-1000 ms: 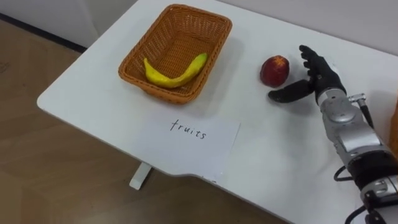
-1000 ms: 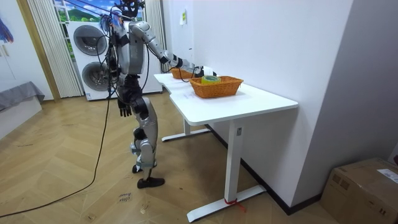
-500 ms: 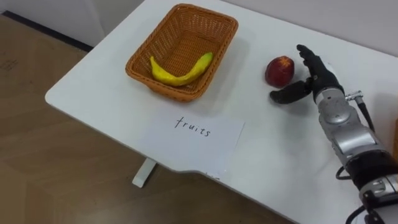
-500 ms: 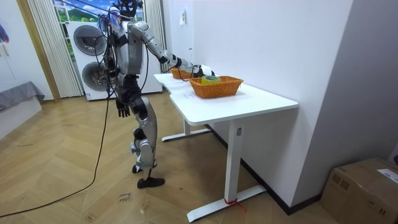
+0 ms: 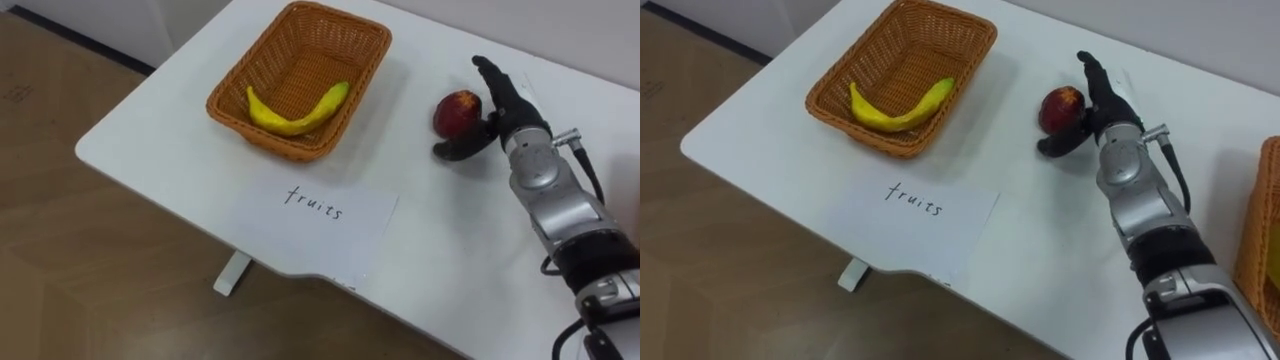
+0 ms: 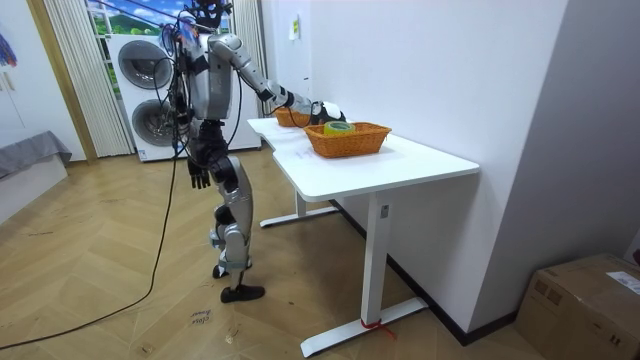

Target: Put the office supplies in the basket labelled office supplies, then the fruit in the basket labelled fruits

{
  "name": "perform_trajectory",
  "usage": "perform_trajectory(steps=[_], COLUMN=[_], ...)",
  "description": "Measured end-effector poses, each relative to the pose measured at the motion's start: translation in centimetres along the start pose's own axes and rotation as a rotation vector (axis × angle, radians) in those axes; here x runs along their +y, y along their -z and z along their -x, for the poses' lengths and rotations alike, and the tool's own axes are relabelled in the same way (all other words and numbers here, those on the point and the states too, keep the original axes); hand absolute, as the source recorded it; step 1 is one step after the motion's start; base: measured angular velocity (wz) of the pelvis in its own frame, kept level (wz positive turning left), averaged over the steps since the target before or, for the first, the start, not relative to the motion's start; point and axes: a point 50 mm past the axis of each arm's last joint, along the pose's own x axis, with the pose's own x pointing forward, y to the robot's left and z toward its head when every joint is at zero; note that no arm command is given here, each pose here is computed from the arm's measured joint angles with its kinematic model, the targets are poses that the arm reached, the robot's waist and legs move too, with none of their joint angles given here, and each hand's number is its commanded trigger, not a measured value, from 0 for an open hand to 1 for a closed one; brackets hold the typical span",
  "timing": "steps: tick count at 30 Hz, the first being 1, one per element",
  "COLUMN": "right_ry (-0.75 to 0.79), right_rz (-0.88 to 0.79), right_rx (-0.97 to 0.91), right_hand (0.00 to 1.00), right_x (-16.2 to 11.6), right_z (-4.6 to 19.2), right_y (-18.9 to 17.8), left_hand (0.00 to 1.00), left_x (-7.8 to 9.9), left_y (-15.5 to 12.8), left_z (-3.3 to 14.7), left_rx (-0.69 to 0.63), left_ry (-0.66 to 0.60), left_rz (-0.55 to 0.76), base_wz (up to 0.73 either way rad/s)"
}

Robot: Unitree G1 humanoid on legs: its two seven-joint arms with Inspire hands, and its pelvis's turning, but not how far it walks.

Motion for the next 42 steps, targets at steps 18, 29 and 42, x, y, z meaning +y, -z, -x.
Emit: perform_trajectory(steps=[18,29,42], right_ry=[0.006,0.017,0.043], right_rz=[-0.083,-0.397,-0.45], right_rx=[0.073,0.123,0.082], right_hand=[0.0,0.0,0.0], right_x=[-0.3,-0.3,-0.8], right_z=[-0.4,-0.3,-0.4], right_y=[1.0,1.7,1.2], left_hand=[0.0,0.0,0.0], left_x=[-0.1,-0.5,-0.7], left_y=[0.5,0.2,0.0], left_z=[0.0,0.0,0.0], left_rx=[0.025,0.013,0.0], left_ry=[0.004,0.022,0.024], left_rz=[0.034,0.014,0.019], base_wz=[0.0,0.02,0.0])
